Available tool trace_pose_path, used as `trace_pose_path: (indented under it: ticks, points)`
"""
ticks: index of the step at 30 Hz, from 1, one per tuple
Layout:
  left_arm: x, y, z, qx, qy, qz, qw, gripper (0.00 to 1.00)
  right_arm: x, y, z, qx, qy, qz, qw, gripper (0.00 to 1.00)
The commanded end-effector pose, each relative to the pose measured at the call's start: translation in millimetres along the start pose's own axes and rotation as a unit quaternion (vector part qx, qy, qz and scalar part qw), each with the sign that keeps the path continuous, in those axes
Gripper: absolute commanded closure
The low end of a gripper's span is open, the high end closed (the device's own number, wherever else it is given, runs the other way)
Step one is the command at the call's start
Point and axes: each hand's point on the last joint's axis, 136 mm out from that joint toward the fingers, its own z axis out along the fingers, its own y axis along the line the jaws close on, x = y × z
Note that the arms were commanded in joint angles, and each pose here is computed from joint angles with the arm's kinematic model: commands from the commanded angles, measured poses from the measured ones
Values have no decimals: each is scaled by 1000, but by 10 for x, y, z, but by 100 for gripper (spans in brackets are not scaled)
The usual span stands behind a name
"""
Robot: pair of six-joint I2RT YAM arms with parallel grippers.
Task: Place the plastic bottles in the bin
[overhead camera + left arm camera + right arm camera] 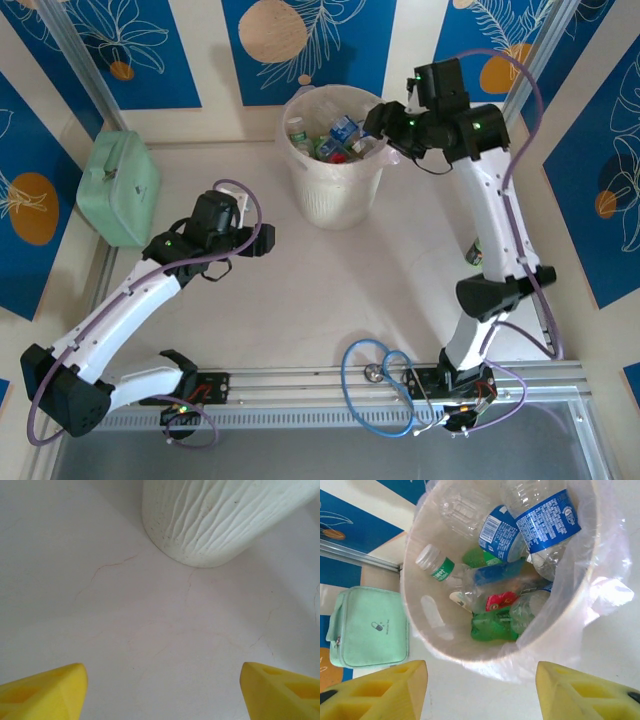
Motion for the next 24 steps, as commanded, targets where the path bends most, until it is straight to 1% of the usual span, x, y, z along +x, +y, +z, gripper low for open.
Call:
trace_pose_path:
  ticks: [1,3,5,7,9,11,13,14,15,16,18,20,21,24]
  points:
    - [-190,43,-150,-9,-33,-1,999,20,37,-6,-302,13,-49,-42,998,39]
    - [-291,85,-210,-23,-55,2,998,17,112,-91,-446,34,-84,-72,993,35]
    - [-421,180,-292,-53,-85,3,995,10,241,-289,-550,59,-114,-94,987,26]
    - [-535,315,-364,-92,-118,7,989,6,434,-564,-538,72,-114,-101,986,15]
    - [-620,479,-405,-141,-153,19,978,4,643,-923,-507,100,-107,-98,984,14]
    - [-645,681,-395,-199,-183,36,962,0,871,-1329,-515,134,-106,-90,981,13]
    - [-576,920,-320,-266,-199,43,942,0,1109,-1824,-483,193,-117,-64,972,13]
    - [-519,1031,-271,-295,-206,44,932,0,1228,-2031,-459,211,-125,-66,967,12]
    - [-487,1109,-243,-313,-216,45,924,0,1306,-2155,-436,216,-132,-73,965,11]
    - [-441,1191,-196,-330,-224,46,916,0,1379,-2253,-399,214,-140,-85,963,1]
    - [-367,1338,-127,-359,-236,51,902,0,1481,-2380,-314,212,-154,-115,958,1]
    - [-269,1496,-41,-384,-232,54,892,0,1478,-2491,-256,224,-181,-131,949,1]
    - [-232,1555,-5,-390,-227,53,891,0,1469,-2555,-223,237,-188,-135,943,1]
    - [-108,1691,153,-393,-200,60,895,0,1393,-2728,-60,280,-207,-162,923,1]
